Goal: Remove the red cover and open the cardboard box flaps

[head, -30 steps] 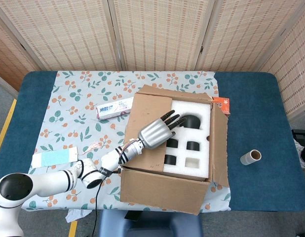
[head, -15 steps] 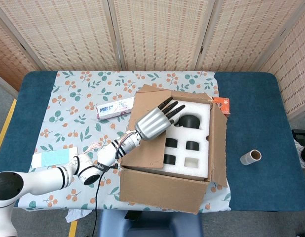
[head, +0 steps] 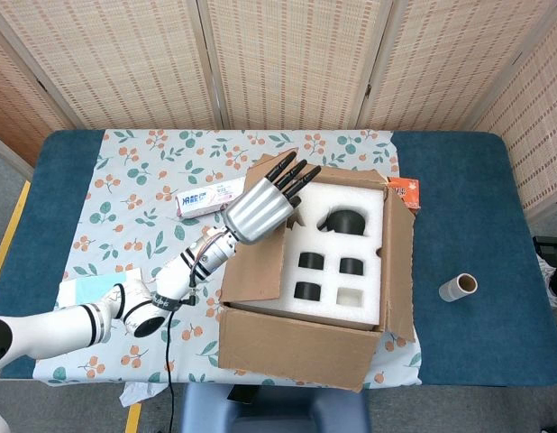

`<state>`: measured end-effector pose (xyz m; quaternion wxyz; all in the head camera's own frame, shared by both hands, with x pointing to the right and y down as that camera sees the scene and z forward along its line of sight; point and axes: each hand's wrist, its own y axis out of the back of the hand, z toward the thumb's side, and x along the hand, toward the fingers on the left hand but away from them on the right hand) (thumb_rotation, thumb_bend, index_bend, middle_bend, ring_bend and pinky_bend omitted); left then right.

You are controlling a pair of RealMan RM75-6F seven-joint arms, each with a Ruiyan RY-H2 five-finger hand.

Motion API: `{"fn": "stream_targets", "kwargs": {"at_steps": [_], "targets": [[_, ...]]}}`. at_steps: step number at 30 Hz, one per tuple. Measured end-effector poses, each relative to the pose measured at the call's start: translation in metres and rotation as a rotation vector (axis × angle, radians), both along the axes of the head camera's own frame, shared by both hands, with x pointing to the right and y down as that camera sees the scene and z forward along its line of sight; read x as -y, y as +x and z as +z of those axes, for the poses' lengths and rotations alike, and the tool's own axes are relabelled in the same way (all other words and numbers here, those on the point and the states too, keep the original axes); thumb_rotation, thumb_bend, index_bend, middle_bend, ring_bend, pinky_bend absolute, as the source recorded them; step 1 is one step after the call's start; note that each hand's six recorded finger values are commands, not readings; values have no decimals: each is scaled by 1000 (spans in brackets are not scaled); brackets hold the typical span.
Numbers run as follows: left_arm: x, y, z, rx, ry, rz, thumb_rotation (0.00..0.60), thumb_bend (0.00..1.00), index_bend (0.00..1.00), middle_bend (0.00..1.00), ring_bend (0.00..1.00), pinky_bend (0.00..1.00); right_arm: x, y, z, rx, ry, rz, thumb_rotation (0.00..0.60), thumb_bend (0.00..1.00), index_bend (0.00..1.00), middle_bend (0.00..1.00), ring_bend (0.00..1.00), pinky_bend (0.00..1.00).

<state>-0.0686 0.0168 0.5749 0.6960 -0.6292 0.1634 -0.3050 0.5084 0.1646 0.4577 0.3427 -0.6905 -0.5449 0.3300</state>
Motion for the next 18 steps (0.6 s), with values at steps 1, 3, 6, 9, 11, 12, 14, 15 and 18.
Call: {"fn": "stream_targets", "kwargs": {"at_steps": [1,3,6,9,11,12,14,15,18], "targets": [[0,-2,-1,3,11,-1,600,1000,545,33,0,0,0,0,0,-1,-1,0,395,873,420,0,0,0],[1,-8,-5,1,24,-10,600,1000,544,33,0,0,1,0,2,-5,-6,1,394,873,420,0,0,0],[3,-16,-10,-2,24,-24,600,1000,542,33,0,0,1,-2,4,-10,-12,-2,394,873,416,0,0,0],[7,-24,-11,-4,18,-44,600,1000,539,33,0,0,1,-3,5,-8,-12,-3,395,873,412,0,0,0],[9,-29,-11,-1,20,-56,600,1000,539,33,0,0,2,-3,5,-9,-16,0,396,873,411,0,0,0],[11,-32,-12,2,22,-63,600,1000,538,33,0,0,2,-3,7,-9,-20,1,397,873,410,0,0,0],[13,-36,-12,6,25,-70,600,1000,532,33,0,0,3,-2,8,-11,-27,3,396,873,409,0,0,0],[15,-39,-13,7,27,-76,600,1000,528,33,0,0,4,-2,9,-12,-30,3,395,873,409,0,0,0],[20,-47,-15,3,25,-97,600,1000,525,33,0,0,6,-2,10,-14,-33,6,396,873,409,0,0,0]]}}
